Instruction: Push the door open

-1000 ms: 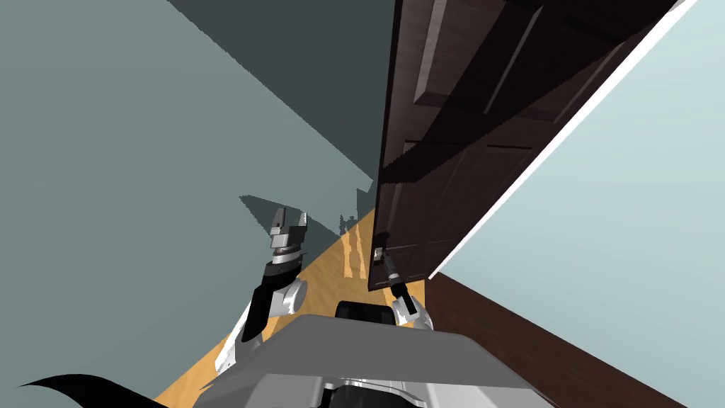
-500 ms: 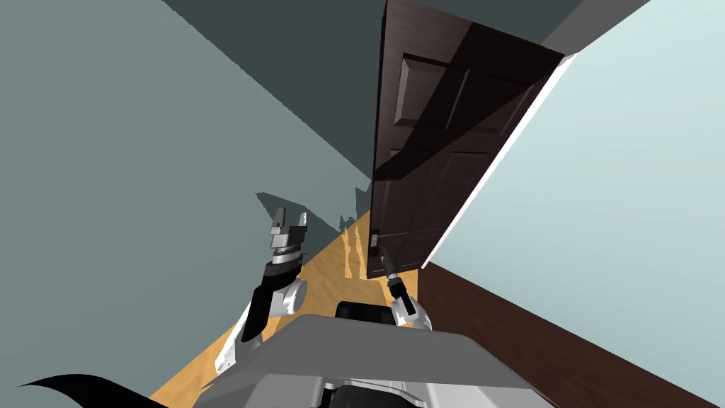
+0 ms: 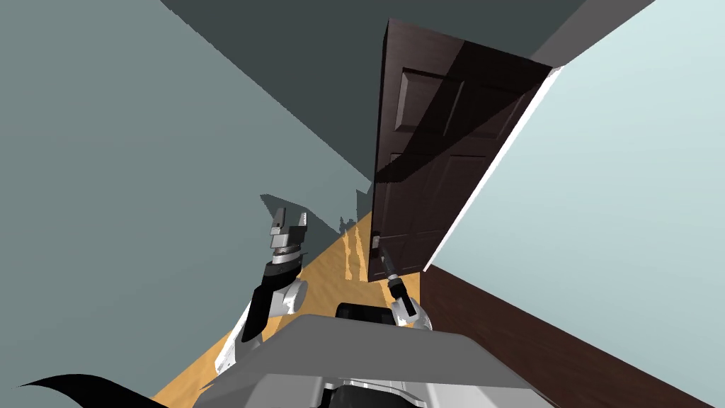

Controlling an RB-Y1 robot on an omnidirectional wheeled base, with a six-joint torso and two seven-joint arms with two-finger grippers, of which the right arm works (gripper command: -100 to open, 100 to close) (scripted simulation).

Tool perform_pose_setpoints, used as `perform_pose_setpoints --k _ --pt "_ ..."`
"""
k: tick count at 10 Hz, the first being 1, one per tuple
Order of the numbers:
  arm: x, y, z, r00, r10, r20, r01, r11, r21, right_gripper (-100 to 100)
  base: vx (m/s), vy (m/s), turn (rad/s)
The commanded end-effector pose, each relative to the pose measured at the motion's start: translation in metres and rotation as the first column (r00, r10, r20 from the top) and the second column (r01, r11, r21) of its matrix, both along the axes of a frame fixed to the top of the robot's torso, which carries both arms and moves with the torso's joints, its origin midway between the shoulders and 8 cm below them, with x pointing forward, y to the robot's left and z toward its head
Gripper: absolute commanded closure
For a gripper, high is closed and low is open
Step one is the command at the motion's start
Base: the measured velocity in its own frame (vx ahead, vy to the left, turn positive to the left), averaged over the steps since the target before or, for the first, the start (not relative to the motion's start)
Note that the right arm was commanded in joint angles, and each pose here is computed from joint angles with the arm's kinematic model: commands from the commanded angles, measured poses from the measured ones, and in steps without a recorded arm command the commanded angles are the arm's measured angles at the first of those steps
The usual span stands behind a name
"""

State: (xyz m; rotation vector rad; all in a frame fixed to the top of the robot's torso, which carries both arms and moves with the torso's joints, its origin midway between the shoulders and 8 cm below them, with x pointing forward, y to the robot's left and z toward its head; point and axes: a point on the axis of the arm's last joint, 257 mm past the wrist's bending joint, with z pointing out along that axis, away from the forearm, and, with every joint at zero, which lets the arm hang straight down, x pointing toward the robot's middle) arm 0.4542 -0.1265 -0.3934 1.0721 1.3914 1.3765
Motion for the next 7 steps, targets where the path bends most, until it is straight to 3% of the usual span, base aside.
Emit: perform_pose_setpoints --k 1,4,5,6,7 --pt "0.0002 -0.003 0.0008 1.0 -0.006 0.005 0.006 1.0 -0.001 -100 0.266 0.066 0.029" --pt "-0.0008 -0.0036 0.0018 0.9998 -0.016 0.012 0.015 1.0 0.006 -100 0.281 0.073 0.037" --pt "-0.0005 -0.0037 0.0013 0.9999 -0.013 0.01 0.013 1.0 0.004 -100 0.123 0.034 -0.006" --pt "-0.0005 -0.0037 0.0013 0.9999 -0.013 0.01 0.013 1.0 0.004 100 -0.025 -0.005 -0.004" --pt "-0.0005 -0.0037 0.0013 0.9999 -0.013 0.01 0.013 1.0 0.004 100 -0.047 -0.014 0.018"
